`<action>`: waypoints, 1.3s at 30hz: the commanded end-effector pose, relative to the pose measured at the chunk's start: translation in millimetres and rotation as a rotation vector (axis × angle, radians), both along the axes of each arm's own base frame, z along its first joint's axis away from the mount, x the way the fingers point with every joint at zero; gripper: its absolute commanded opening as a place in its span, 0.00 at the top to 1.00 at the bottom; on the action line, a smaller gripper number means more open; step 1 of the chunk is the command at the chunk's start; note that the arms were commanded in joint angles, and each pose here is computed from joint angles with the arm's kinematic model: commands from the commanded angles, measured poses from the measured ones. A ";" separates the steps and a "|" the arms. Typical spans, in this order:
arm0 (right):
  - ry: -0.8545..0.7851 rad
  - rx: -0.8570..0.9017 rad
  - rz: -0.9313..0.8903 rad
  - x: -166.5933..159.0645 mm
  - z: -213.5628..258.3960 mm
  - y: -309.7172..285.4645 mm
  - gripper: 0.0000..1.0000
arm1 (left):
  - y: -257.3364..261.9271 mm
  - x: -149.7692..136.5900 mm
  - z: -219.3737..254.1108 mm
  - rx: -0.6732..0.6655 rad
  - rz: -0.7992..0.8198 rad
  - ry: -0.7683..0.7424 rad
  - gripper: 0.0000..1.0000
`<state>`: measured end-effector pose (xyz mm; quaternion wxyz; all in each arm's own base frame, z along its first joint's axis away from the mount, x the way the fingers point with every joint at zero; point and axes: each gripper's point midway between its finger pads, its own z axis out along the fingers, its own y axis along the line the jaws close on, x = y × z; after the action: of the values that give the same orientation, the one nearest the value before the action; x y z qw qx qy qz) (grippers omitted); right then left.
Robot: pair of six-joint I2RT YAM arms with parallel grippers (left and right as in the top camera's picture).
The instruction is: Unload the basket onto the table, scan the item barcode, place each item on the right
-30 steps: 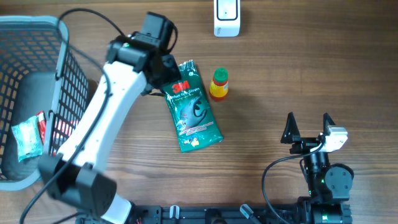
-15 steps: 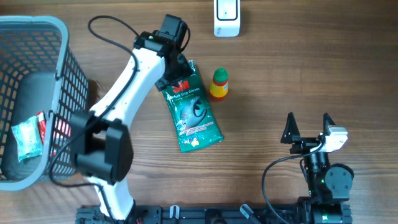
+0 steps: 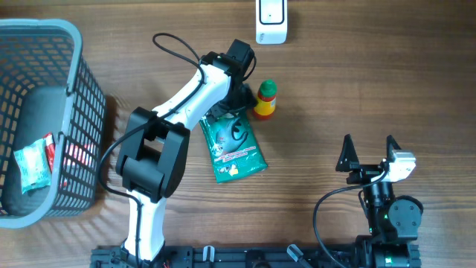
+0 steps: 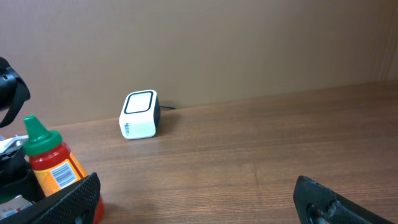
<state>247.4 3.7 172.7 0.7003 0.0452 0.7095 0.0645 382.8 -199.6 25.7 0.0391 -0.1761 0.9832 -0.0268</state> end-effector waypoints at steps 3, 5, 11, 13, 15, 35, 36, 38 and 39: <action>-0.002 -0.014 0.010 0.0 0.1 2.2 0.00 | 7.3 9.1 39.3 -0.022 0.028 -0.052 0.00; -0.002 -0.014 0.010 0.0 0.0 2.2 0.00 | 9.9 19.0 74.8 -0.035 0.028 -0.126 0.00; -0.002 -0.014 0.010 0.0 0.1 2.2 0.01 | 56.0 38.2 206.2 0.011 0.072 -0.460 0.00; -0.002 -0.014 0.010 0.0 0.0 2.2 0.00 | 82.9 34.7 241.5 0.043 0.096 -0.550 0.00; -0.002 -0.014 0.010 0.0 0.1 2.2 0.00 | 102.9 29.7 266.4 0.048 0.112 -0.608 0.00; -0.002 -0.014 0.010 0.0 0.1 2.2 0.00 | 401.4 -92.4 300.5 0.158 0.996 -0.569 0.00; -0.002 -0.014 0.010 0.0 0.1 2.2 0.00 | 405.8 -97.4 288.6 0.129 1.034 -0.526 0.01; -0.002 -0.014 0.010 0.0 0.1 2.2 0.00 | 410.8 -100.6 254.5 0.061 1.083 -0.421 0.00; -0.002 -0.014 0.010 0.0 0.1 2.2 0.00 | 410.2 -100.1 236.3 0.040 1.089 -0.366 0.00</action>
<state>247.4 3.7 172.6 0.7001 0.0451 0.7096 0.0647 274.2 215.6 315.7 0.3008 -0.6126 0.7295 0.0456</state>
